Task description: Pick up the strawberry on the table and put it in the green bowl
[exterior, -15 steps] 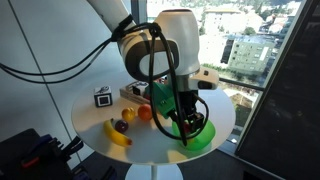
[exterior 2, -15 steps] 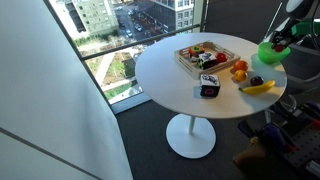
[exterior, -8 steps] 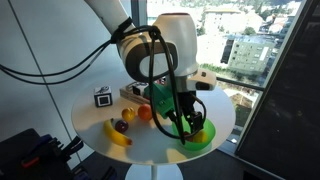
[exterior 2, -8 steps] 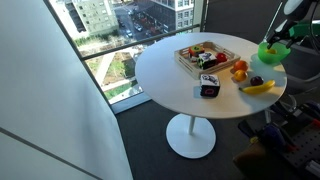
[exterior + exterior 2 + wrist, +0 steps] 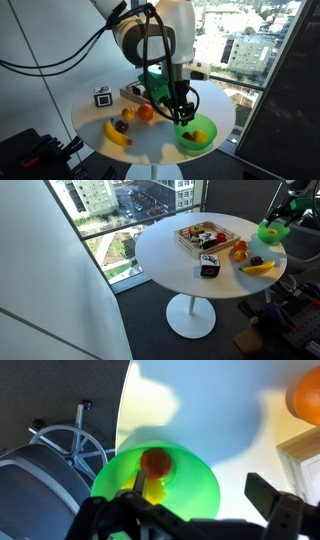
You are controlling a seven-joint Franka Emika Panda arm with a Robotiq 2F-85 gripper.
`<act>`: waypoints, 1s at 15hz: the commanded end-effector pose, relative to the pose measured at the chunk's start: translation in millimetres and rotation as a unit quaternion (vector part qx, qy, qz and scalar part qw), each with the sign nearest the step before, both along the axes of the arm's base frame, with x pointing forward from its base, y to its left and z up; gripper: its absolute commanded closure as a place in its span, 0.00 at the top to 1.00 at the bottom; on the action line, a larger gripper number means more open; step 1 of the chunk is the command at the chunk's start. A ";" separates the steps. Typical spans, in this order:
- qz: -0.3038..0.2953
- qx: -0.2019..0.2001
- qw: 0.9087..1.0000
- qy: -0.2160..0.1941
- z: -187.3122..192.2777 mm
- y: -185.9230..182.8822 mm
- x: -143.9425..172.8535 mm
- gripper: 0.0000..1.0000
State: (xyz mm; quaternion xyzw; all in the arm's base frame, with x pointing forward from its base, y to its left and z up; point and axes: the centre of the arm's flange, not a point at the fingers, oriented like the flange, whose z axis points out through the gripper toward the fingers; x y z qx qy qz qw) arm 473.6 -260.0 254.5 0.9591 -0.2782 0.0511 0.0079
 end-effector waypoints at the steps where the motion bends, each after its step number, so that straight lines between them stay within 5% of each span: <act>1: 0.021 0.031 0.999 0.008 32.3 8.2 -7.1 1.00; 15: 0.127 0.067 0.987 0.074 98.7 64.5 -31.9 1.00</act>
